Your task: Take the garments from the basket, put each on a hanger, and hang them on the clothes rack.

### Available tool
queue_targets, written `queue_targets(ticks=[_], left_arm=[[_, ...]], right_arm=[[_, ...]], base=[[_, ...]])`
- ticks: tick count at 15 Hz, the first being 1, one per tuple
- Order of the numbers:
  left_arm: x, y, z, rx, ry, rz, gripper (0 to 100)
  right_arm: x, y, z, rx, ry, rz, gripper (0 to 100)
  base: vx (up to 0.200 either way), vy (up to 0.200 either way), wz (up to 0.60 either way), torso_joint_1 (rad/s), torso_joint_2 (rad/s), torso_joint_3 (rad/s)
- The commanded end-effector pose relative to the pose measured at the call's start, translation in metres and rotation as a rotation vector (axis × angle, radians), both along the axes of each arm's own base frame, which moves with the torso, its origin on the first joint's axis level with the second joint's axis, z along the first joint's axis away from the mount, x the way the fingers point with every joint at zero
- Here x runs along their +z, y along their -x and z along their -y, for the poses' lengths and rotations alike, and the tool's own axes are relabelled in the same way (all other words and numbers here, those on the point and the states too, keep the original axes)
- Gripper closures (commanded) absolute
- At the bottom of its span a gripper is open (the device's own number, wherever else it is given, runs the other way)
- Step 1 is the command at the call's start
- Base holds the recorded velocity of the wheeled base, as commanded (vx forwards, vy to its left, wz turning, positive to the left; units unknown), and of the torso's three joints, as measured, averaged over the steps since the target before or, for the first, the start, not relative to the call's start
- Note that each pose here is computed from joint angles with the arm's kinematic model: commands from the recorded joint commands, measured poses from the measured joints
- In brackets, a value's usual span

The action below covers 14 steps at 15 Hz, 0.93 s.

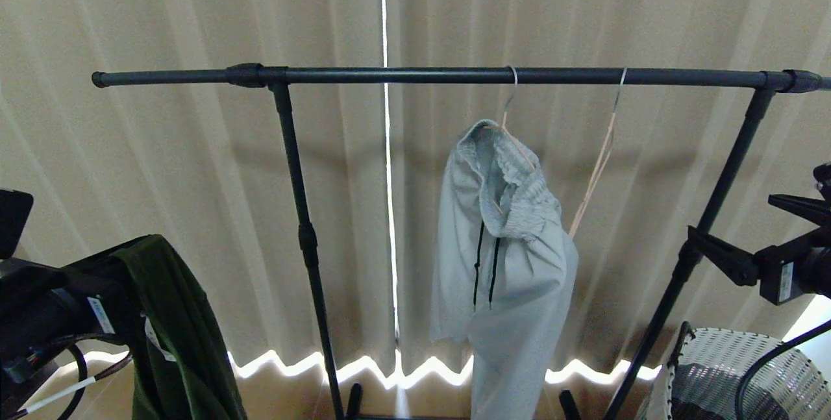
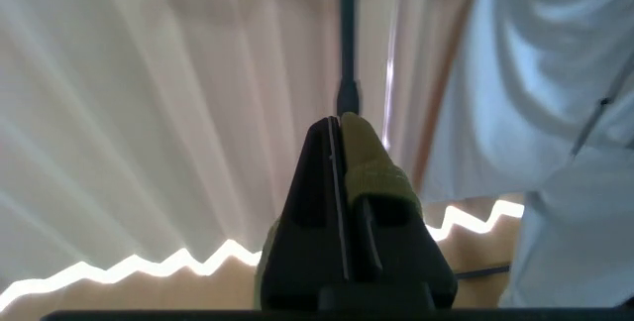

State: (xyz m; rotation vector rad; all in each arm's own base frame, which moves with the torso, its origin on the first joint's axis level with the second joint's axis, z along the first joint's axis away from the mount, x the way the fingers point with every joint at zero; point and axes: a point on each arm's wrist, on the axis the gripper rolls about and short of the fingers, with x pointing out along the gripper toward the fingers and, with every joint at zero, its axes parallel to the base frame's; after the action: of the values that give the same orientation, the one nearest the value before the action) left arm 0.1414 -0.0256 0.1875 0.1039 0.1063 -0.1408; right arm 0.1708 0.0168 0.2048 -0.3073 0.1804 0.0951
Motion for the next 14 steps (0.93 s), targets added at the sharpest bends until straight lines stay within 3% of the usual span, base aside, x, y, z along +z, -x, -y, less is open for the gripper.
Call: queue_targets(ticks=[1,3,8,14], left_arm=[[0.000,0.000,0.000,0.001,0.000,0.001,100],[0.001,0.002,0.000,0.001,0.002,0.010,100],[-0.001,-0.003,0.001,0.001,0.001,-0.013,100],[-0.002,-0.002,0.001,-0.005,-0.001,-0.014,100]], right_arm=[[0.001,-0.007,-0.001,0.003,0.000,-0.007,0],[0.016,-0.035,-0.015,0.040,-0.072,0.007,0],[0.022,-0.078,-0.063,0.052,-0.132,-0.008,0],[0.007,-0.118,-0.080,-0.012,-0.112,-0.043,0]], base=[[0.000,0.000,0.00,0.000,0.00,0.000],[0.000,0.000,0.00,0.000,0.00,0.000],[0.000,0.000,0.00,0.000,0.00,0.000],[0.000,0.000,0.00,0.000,0.00,0.000]])
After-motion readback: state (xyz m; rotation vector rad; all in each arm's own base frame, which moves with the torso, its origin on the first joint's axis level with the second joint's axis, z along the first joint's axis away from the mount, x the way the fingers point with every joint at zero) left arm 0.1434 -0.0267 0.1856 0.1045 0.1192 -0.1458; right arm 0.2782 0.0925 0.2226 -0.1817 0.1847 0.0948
